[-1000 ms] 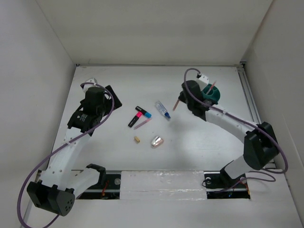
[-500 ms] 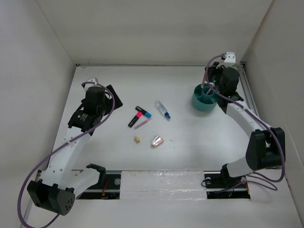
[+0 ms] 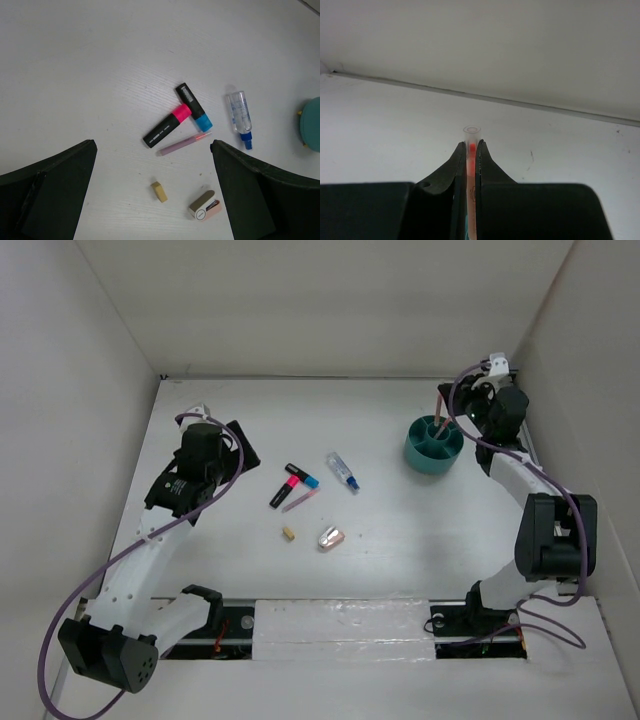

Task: Sort the stationery into containers
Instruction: Place the pen in the storage box.

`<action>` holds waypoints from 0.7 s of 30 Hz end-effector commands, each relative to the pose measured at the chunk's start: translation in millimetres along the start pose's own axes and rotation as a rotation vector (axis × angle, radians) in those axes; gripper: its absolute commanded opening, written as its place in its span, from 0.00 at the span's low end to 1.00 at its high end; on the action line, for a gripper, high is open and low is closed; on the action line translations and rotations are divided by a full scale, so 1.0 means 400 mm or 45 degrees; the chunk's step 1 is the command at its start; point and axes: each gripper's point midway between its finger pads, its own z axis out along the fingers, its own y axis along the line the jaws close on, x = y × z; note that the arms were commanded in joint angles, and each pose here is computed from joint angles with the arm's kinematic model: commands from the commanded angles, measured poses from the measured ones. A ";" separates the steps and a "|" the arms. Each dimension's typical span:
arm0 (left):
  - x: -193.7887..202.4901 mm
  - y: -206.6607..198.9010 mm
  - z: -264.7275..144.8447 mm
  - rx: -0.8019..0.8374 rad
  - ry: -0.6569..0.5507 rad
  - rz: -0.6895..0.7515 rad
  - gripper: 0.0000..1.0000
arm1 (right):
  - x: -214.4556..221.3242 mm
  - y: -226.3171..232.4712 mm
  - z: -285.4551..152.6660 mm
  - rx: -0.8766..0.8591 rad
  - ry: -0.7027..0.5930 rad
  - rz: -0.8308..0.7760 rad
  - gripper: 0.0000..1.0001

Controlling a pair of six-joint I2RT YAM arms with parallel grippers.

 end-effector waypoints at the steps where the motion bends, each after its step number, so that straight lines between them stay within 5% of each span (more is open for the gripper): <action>1: -0.006 -0.008 0.004 0.025 -0.015 0.015 0.99 | -0.038 0.031 -0.010 -0.073 -0.085 -0.077 0.00; 21: -0.014 -0.020 -0.010 0.073 -0.039 0.017 0.99 | 0.064 -0.039 -0.001 0.063 0.019 0.017 0.00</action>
